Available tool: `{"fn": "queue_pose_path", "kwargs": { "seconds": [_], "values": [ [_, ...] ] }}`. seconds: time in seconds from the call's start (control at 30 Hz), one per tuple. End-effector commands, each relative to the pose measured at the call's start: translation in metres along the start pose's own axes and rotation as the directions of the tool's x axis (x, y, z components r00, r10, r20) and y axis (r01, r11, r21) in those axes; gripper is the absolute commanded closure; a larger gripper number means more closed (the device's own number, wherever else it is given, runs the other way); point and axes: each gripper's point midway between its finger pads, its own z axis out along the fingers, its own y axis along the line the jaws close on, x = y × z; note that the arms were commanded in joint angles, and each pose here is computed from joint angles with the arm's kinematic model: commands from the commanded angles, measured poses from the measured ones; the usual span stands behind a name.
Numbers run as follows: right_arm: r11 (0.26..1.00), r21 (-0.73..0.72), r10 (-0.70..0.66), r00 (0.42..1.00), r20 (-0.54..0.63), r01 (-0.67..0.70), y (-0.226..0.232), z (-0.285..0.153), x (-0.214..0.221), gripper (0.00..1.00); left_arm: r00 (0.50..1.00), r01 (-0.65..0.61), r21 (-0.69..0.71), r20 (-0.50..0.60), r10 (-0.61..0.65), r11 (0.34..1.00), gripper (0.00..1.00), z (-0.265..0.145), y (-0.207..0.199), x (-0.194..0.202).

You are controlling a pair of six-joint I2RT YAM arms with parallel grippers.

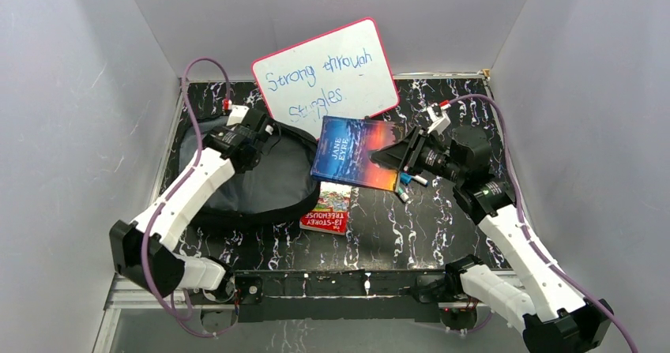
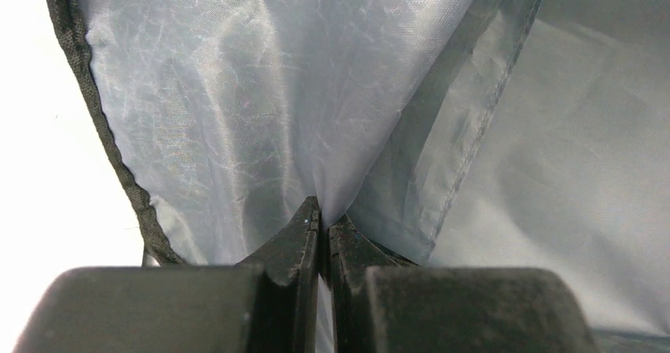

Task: Pack the student bag
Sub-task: Place the book in the student bag.

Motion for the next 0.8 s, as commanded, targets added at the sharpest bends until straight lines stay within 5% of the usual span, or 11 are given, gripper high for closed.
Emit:
{"fn": "queue_pose_path", "kwargs": {
  "seconds": [0.0,0.4,0.77],
  "values": [
    [0.970,-0.236,-0.007,0.980,0.201,0.056,0.086,-0.016,-0.062,1.00,0.994,0.079,0.057,0.069,-0.082,0.995,1.00,-0.013,0.005,-0.013],
    [0.968,-0.251,0.078,0.978,0.195,-0.027,0.097,0.016,-0.074,1.00,0.993,0.120,0.116,-0.010,-0.120,0.986,1.00,0.004,-0.015,-0.004],
    [0.979,-0.203,-0.022,0.997,0.074,0.037,0.115,0.115,-0.005,1.00,0.990,0.143,0.160,-0.004,-0.144,0.977,1.00,0.001,-0.013,-0.014]
  ]
}}
